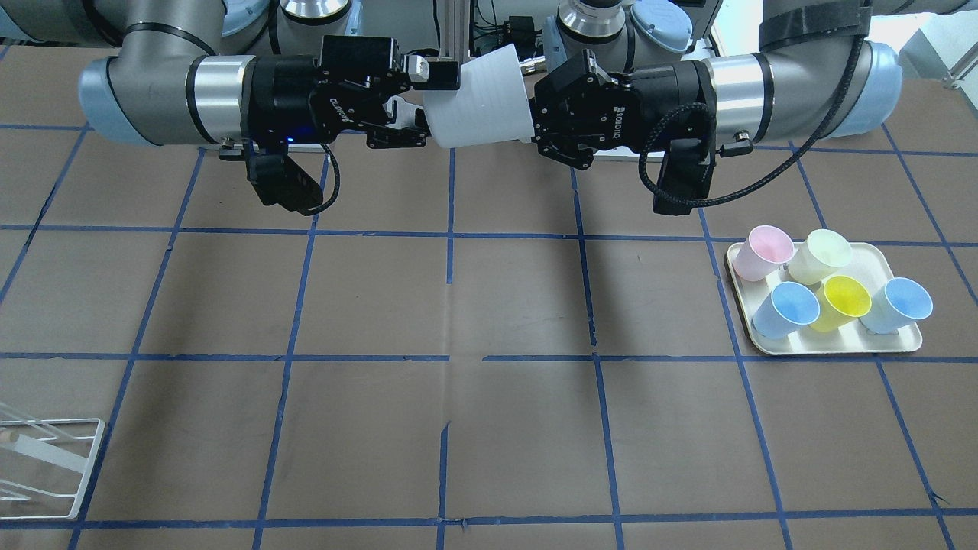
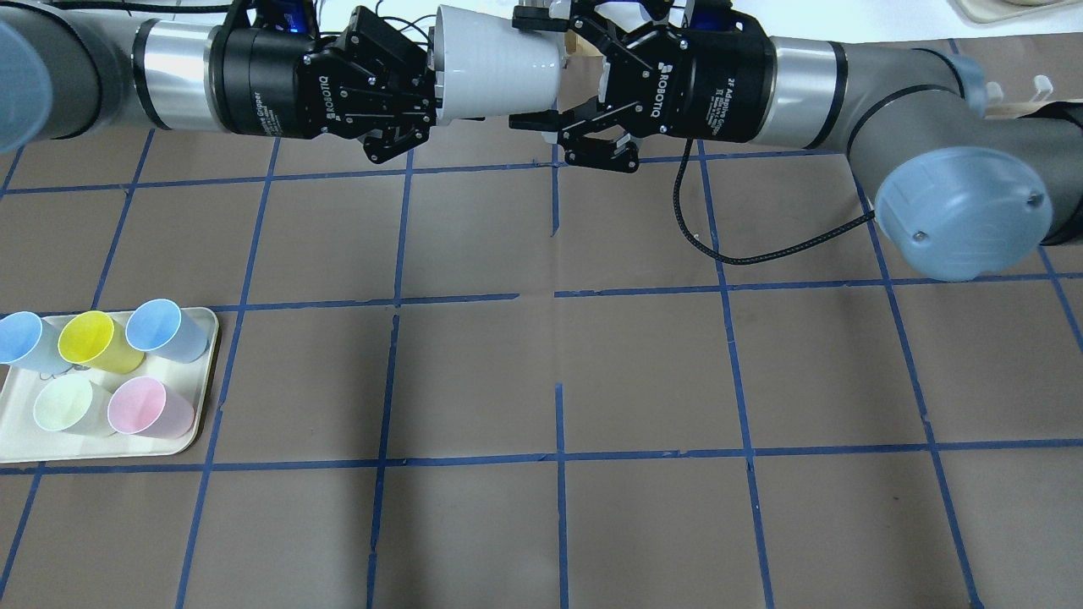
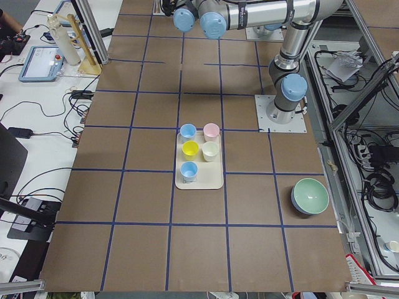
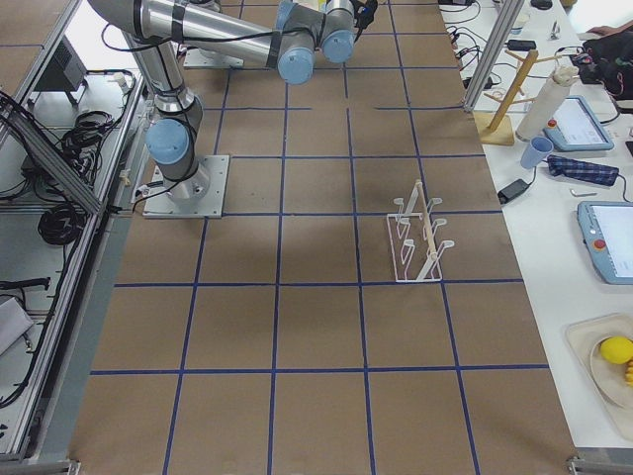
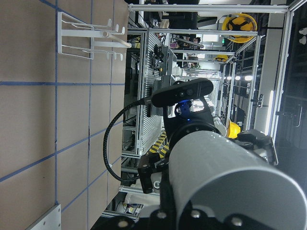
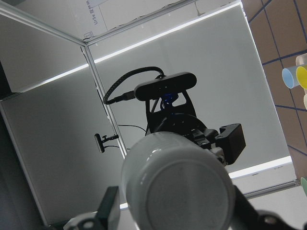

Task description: Transfer IKEA cup to right arm and place on rack

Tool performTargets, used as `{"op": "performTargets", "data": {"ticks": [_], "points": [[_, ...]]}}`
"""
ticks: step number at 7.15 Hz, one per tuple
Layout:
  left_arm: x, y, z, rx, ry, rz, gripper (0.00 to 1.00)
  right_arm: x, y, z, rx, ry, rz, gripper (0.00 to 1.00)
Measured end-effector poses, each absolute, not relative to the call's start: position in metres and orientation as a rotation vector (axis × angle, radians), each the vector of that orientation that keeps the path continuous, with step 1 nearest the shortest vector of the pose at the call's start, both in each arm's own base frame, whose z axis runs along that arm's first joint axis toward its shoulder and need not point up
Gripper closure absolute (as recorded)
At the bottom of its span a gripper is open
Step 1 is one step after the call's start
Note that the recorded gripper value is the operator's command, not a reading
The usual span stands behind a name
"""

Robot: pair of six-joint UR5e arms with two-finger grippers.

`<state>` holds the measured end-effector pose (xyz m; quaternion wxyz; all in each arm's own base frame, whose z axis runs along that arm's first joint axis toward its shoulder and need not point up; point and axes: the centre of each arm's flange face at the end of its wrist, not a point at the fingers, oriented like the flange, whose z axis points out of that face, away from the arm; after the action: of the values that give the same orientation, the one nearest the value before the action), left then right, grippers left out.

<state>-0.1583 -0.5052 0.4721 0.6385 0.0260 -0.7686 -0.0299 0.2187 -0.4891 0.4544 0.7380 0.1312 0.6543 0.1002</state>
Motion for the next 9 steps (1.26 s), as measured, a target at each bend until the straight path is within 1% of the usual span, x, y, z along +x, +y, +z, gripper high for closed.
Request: {"op": "performTargets", "data": {"ticks": [1, 2, 3, 4, 5, 9], "points": [[-0.158, -0.506, 0.471, 0.061, -1.755, -0.071, 0.32, 0.219, -0.489, 0.455, 0.293, 1.435, 0.225, 0.82], [-0.158, -0.506, 0.470, 0.062, -1.754, -0.072, 0.16, 0.218, -0.490, 0.456, 0.305, 1.432, 0.238, 0.90], [-0.158, -0.507, 0.470, 0.066, -1.753, -0.073, 0.15, 0.217, -0.490, 0.456, 0.320, 1.429, 0.251, 0.96], [-0.157, -0.508, 0.470, 0.079, -1.753, -0.082, 0.15, 0.214, -0.492, 0.457, 0.329, 1.429, 0.252, 0.99], [-0.156, -0.508, 0.471, 0.098, -1.754, -0.095, 0.15, 0.206, -0.495, 0.459, 0.338, 1.428, 0.241, 0.99], [-0.151, -0.515, 0.483, 0.164, -1.848, -0.159, 0.15, 0.117, -0.525, 0.472, 0.458, 1.420, 0.103, 0.99]]}}
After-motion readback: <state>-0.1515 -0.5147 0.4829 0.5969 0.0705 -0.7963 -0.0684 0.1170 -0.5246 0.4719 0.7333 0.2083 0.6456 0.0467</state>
